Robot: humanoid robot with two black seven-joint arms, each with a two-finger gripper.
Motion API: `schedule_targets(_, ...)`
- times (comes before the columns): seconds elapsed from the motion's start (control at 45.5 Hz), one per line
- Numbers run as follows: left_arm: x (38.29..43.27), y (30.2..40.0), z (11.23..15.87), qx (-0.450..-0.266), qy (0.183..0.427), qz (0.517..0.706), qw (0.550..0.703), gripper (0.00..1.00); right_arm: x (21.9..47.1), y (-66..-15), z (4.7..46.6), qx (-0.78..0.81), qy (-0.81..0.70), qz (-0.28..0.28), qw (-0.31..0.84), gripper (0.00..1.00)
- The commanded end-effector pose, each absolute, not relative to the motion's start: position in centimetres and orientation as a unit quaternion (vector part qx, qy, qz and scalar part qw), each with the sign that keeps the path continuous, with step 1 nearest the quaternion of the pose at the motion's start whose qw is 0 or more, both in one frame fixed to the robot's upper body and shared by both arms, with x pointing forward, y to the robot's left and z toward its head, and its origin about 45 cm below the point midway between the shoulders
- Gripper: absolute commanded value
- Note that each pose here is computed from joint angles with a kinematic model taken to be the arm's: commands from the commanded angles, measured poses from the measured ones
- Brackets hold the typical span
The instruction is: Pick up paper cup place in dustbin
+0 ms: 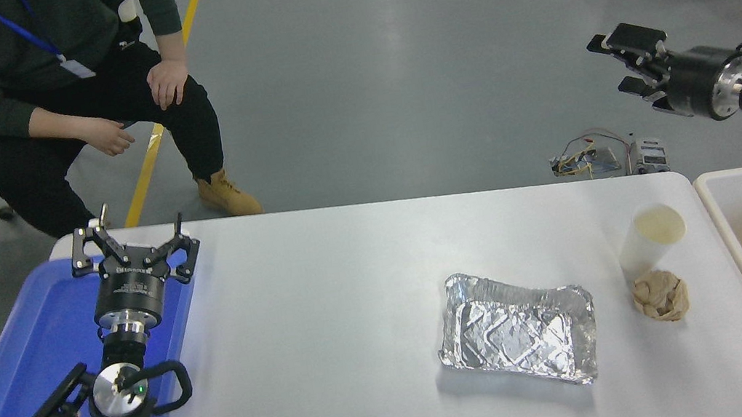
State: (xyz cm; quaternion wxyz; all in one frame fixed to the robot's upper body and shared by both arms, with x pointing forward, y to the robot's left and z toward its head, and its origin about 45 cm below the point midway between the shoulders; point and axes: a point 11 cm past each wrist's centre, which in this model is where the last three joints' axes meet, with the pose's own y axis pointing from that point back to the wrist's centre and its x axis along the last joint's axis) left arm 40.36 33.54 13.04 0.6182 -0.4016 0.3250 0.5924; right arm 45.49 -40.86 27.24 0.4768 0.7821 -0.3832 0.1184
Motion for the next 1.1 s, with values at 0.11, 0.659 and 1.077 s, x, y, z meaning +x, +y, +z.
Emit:
schedule_targets(0.11,40.35,33.53,13.04,-0.402,0.325,0.592,0.618,1.0,42.9,-43.4,30.6,0.744,-0.28,0.062,0.603,1.0)
schedule_targets(0.659,40.36,33.46,13.02,-0.402,0.326,0.592,0.618,1.0,43.1,-37.5,36.2,0.723,-0.175,0.073,0.664,1.0)
schedule_targets(1.077,40.35,33.53,13.04,-0.402,0.325,0.592,0.618,1.0,41.6,-33.3,36.0,0.71,-0.104,0.077,0.692,1.0)
